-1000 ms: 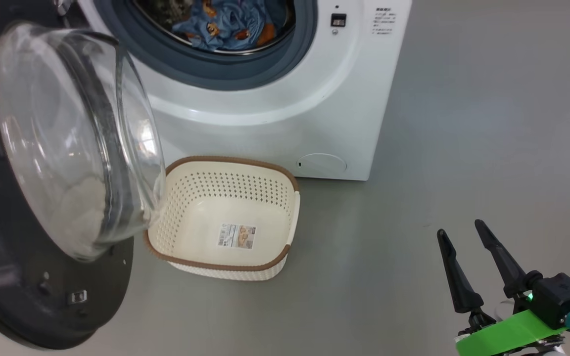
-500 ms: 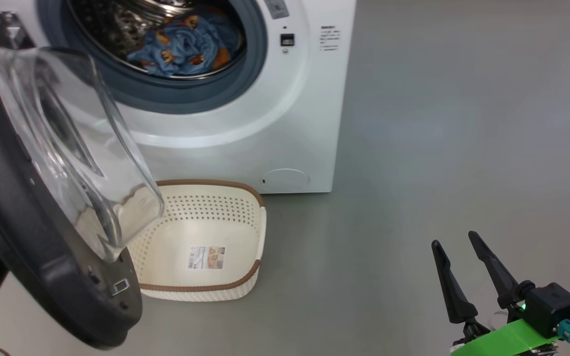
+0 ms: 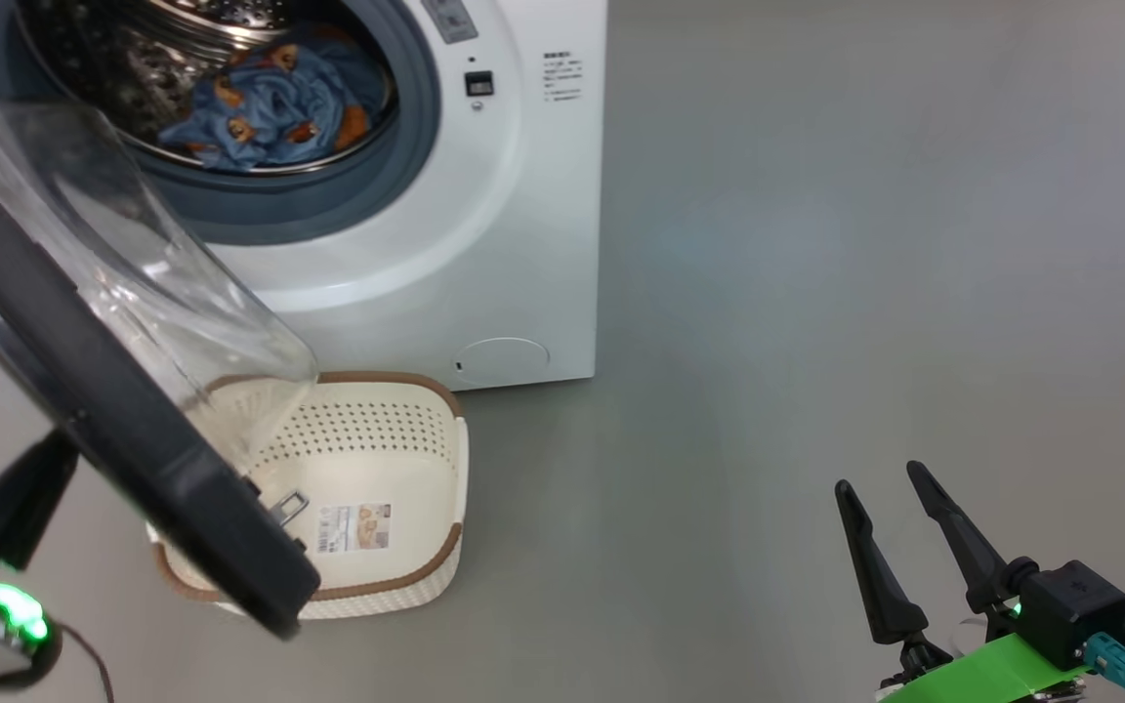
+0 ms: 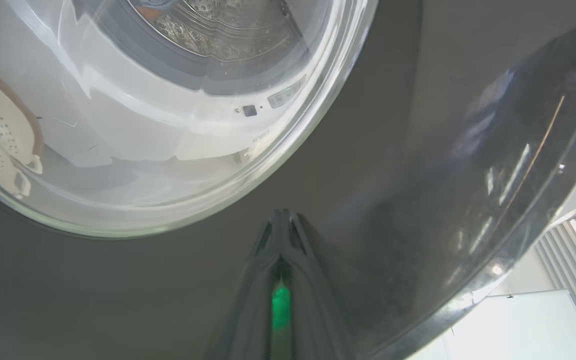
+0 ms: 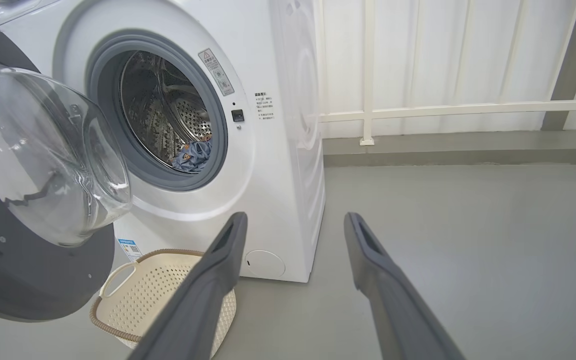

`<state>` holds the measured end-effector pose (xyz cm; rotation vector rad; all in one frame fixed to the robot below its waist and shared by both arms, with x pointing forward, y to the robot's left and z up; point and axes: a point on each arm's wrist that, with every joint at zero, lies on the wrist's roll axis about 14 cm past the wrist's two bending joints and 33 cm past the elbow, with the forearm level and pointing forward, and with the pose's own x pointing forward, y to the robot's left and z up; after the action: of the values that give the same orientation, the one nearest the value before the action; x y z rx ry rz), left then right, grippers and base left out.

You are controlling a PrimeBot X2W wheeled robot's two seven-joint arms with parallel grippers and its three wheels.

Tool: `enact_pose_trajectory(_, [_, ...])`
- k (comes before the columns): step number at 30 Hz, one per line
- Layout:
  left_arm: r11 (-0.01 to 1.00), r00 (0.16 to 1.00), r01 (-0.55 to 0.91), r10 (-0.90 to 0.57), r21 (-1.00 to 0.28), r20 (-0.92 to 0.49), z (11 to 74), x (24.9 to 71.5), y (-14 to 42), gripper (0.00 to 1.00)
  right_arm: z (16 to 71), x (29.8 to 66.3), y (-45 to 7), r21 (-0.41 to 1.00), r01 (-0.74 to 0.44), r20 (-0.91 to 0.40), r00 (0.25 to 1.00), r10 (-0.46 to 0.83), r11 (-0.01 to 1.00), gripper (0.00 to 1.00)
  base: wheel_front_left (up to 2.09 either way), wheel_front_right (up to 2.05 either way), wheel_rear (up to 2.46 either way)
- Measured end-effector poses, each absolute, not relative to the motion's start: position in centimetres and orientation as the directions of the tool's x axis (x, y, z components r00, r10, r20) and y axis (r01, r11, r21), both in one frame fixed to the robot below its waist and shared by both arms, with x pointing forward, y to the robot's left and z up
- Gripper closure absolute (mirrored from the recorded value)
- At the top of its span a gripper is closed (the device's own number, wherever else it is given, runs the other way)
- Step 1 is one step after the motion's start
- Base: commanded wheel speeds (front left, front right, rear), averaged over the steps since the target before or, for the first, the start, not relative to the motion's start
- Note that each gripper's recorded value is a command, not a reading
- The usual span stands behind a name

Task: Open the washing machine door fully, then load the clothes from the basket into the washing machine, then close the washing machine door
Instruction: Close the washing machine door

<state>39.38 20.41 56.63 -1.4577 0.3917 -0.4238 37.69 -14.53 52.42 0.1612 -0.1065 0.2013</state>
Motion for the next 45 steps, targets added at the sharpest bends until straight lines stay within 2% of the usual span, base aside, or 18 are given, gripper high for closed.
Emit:
enact_pose_trajectory(22, [-0.008,0.858,0.102,-0.506,-0.995,0.092,57.6,48.7,15.0,1.00,51.5,37.7,-17.8,0.147,-0.104,0.101,0.991,0.090,0.984,0.00,0.00,0.00,0.00])
enact_pose_trajectory(33, [-0.031,0.860,0.106,-0.499,-0.994,0.107,56.9,49.6,14.5,1.00,51.2,38.3,-18.1,0.145,-0.095,0.096,0.992,0.082,0.985,0.00,0.00,0.00,0.00])
enact_pose_trajectory(39, [-0.095,0.878,0.123,-0.453,-0.988,0.153,57.3,49.3,15.7,1.00,51.1,38.6,-17.8,0.148,-0.104,0.098,0.991,0.090,0.984,0.00,0.00,0.00,0.00])
enact_pose_trajectory(45, [-0.104,0.911,0.114,-0.385,-0.988,0.146,56.0,48.0,17.9,1.00,51.0,39.1,-17.4,0.151,-0.117,0.100,0.990,0.102,0.982,0.00,0.00,0.00,0.00])
